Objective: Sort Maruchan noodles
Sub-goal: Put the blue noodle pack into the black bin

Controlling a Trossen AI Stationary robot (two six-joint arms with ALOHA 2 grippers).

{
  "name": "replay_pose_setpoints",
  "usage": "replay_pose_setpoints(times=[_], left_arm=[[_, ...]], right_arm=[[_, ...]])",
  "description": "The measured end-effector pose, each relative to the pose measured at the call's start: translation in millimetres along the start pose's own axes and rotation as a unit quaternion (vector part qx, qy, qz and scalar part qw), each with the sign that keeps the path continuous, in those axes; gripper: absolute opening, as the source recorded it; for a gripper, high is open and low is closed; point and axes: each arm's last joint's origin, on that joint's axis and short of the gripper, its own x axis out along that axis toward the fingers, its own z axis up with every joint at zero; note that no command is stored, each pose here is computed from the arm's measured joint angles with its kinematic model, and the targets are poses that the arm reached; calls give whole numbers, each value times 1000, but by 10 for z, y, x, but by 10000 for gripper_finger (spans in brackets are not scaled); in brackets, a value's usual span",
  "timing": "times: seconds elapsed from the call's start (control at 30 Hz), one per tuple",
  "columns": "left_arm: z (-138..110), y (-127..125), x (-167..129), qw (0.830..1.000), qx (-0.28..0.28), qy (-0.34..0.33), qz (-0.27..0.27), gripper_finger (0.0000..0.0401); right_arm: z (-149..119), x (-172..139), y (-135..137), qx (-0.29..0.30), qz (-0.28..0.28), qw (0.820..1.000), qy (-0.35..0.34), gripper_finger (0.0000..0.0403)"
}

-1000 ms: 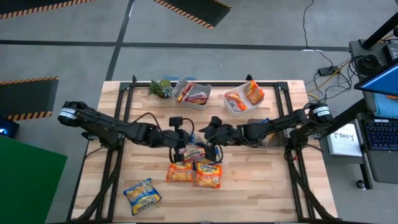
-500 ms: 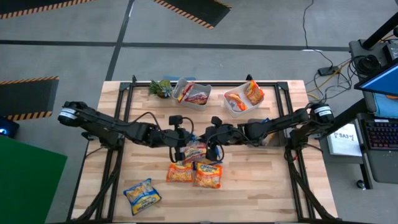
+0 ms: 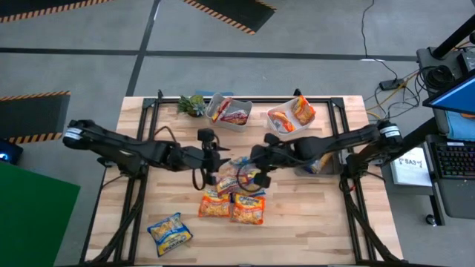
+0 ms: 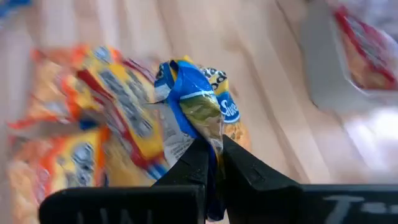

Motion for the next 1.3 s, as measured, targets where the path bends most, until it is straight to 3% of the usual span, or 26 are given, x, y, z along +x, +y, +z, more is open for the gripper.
replay_pose_setpoints(times=[0.23,0.47,0.6,0.67,0.8,1.03,1.3], left_arm=[[22,99,-106,1000,-3,-16,9,136],[33,138,-106,999,16,-20,25,136],[21,173,-97,998,20,-8,55,136],[14,185,-91,998,19,-5,59,136],[3,205,-75,998,17,-2,63,136],[-40,210,-49,998,5,6,65,136],[-97,203,-38,996,15,30,83,136]], right_arm=[[-161,-358,-171,58,-73,990,109,13],[-316,-900,-396,208,-126,965,97,13],[-480,-1221,-533,240,-127,956,110,13],[-599,-1354,-602,263,-137,946,134,13],[-845,-1555,-735,354,-172,908,145,13],[-1207,-1523,-825,476,-157,859,100,13],[-1491,-1055,-767,524,-125,840,64,13]])
